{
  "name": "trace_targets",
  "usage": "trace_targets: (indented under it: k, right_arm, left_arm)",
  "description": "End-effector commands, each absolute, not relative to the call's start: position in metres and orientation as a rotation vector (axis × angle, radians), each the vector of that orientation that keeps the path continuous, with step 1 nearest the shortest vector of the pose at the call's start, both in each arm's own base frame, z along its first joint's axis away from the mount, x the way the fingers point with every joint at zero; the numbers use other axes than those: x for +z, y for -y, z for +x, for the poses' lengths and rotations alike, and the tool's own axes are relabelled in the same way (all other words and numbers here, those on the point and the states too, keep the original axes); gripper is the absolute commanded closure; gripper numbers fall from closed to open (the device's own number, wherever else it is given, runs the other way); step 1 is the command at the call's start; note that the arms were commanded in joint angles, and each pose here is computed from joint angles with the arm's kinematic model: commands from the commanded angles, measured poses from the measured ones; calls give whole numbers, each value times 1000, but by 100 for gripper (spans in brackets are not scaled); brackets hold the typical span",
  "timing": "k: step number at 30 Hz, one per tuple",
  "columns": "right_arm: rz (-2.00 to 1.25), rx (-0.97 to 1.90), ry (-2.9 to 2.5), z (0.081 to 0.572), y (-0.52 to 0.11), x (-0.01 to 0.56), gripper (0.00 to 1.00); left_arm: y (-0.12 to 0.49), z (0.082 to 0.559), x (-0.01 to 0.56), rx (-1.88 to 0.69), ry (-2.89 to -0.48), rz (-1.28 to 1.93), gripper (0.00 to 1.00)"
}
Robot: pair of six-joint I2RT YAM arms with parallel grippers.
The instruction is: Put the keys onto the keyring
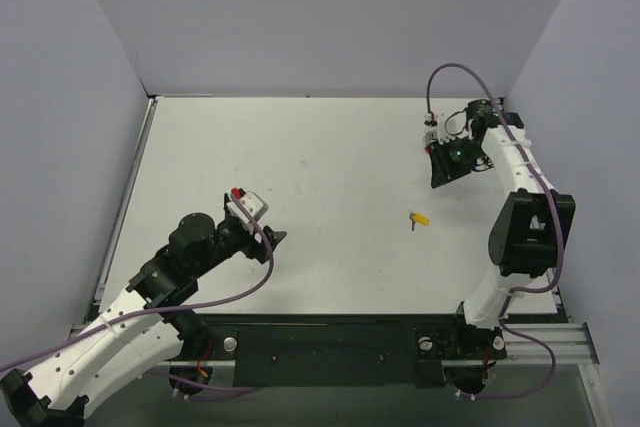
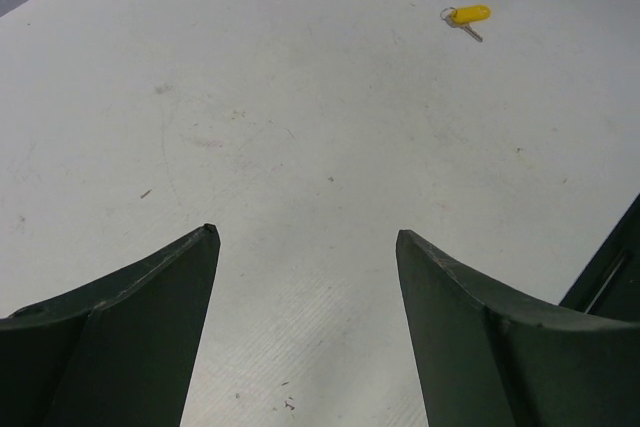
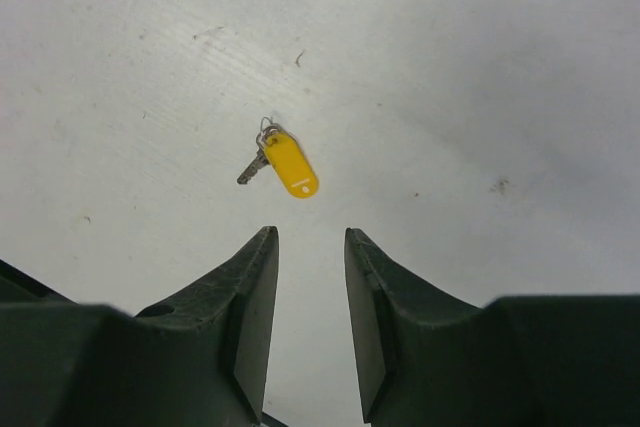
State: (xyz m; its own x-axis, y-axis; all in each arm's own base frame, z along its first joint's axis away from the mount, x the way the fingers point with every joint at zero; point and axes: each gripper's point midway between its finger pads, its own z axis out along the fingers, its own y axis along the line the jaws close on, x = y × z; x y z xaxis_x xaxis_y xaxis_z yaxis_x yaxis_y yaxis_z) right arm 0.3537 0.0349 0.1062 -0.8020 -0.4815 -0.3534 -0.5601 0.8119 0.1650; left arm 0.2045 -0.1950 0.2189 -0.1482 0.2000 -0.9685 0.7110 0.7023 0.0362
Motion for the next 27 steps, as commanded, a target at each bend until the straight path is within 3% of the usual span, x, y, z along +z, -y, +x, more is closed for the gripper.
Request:
trace_targets:
  k: [1,10,21,27]
  right_arm:
    - [-548,501,-2622,355,-24,130,71]
    - [7,363,-2521,437,37,150,66]
    - [547,150,-2470,517,112,121,64]
    - [669,72,-2423,544,132,96,65]
  left_arm:
    - [201,207,243,-642,-1633,639,17]
    - [196,215,235,-627,-1673,621,16]
    - [196,221,223,-607,-1716,631,17]
    - [194,228,215,-592,-1753,628,17]
